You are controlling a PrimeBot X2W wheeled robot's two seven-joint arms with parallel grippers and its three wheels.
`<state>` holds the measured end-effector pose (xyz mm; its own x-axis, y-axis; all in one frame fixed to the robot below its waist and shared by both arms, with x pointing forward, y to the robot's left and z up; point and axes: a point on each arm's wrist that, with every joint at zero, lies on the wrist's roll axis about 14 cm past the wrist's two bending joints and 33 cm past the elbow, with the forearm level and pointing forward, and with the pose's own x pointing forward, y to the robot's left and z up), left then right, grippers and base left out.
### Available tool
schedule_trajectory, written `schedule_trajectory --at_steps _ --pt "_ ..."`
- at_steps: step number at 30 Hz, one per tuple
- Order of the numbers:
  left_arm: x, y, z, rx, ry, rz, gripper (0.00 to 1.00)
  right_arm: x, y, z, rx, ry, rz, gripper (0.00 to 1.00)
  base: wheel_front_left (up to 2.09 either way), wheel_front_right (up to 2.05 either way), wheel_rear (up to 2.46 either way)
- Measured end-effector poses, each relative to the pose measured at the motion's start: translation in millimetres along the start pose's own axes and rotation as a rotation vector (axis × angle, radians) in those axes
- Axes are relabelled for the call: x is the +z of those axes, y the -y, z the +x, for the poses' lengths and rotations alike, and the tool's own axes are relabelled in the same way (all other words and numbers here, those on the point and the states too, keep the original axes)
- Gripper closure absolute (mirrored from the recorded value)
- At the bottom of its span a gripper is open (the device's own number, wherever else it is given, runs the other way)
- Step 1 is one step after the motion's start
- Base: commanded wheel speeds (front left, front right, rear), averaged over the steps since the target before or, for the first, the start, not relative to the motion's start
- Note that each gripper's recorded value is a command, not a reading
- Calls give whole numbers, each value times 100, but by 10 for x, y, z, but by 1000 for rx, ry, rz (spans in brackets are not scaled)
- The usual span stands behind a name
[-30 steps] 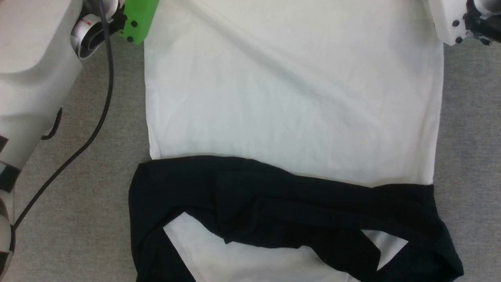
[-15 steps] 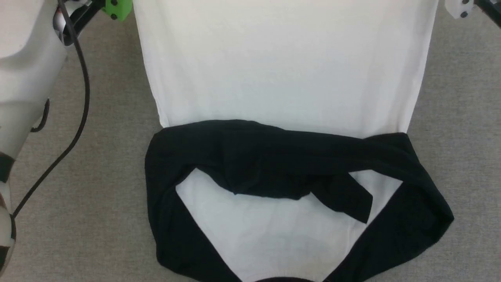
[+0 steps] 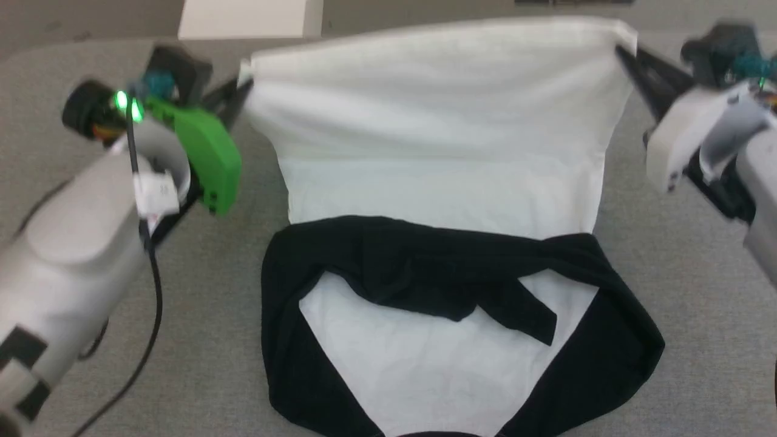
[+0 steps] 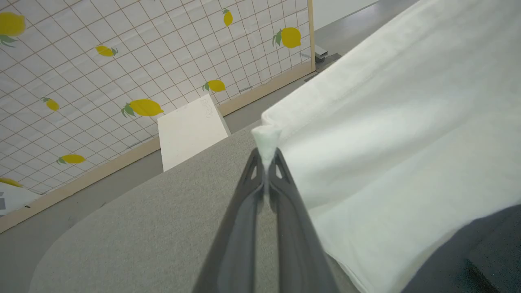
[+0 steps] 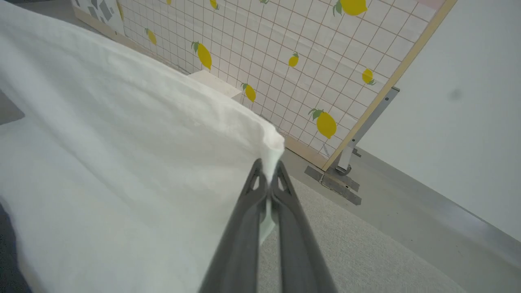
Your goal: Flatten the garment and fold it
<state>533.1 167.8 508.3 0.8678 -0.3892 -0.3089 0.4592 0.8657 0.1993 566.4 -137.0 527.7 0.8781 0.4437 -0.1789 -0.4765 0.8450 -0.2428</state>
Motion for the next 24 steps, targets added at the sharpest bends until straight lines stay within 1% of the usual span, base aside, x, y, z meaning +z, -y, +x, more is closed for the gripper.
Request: schedule_trajectory --at_steps 7,9,12,17,19,24 --pt "-322 352 -698 9 -29 -52 100 -102 -355 -575 65 0 40 100 0 0 0" --pt "-404 501 -896 9 -37 -97 100 -180 -473 -758 84 -13 58 100 0 0 0" --pt "-493 713 -1137 7 -44 -134 100 -330 -578 -1010 90 -44 88 100 0 0 0" --pt "-663 1018 -1432 -11 -83 -199 100 -578 -734 -1370 101 -105 127 100 0 0 0" --pt "-789 1170 -1521 -29 -119 -225 100 -714 -799 -1497 103 -144 145 100 0 0 0" --pt "-1140 1397 -1665 -50 -220 -281 100 -1087 -979 -1752 103 -241 214 100 0 0 0"
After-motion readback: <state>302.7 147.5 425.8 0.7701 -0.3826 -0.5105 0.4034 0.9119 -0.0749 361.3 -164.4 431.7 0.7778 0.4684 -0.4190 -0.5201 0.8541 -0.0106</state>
